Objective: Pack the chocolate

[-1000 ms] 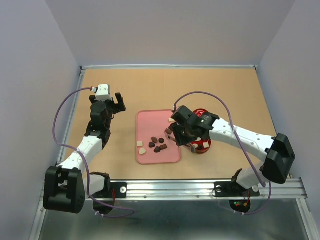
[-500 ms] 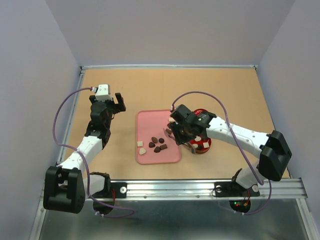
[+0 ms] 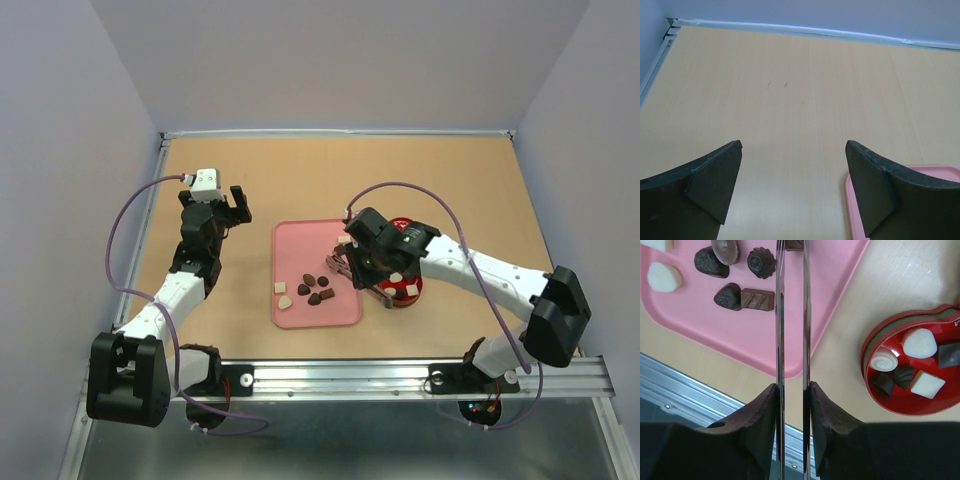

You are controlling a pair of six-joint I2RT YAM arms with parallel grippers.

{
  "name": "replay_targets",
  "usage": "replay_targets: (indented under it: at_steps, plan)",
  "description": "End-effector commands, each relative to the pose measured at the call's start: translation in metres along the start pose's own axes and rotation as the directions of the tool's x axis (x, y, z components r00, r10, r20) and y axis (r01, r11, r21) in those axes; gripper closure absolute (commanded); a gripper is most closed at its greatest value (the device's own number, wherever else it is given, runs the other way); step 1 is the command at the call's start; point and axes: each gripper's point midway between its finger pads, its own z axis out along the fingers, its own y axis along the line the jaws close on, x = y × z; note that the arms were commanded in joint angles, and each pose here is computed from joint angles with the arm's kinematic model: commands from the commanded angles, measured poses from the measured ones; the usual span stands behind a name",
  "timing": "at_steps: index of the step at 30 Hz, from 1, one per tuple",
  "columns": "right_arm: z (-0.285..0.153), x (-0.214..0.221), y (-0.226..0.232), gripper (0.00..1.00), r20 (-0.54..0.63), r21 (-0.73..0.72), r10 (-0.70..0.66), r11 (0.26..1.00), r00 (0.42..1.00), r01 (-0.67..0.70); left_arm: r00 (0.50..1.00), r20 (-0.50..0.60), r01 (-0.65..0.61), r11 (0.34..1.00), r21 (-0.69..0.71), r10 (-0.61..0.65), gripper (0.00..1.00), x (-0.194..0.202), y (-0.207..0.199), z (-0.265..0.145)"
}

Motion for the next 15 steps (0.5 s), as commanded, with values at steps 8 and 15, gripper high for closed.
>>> replay_targets:
  at_steps: [8, 15]
  plan:
    - [-0.064, -0.023, -0.017, 0.72, 0.175, 0.043, 0.09, 0.994, 0.98, -0.099, 0.997, 0.07, 0.009, 1.0, 0.001, -0.009, 0.04, -0.025, -0.001, 0.001]
    - [-0.076, 0.012, -0.049, 0.72, 0.141, 0.152, 0.168, 0.97, 0.976, -0.189, 0.997, 0.073, 0.013, 1.0, 0.003, -0.013, 0.04, -0.026, -0.001, 0.0]
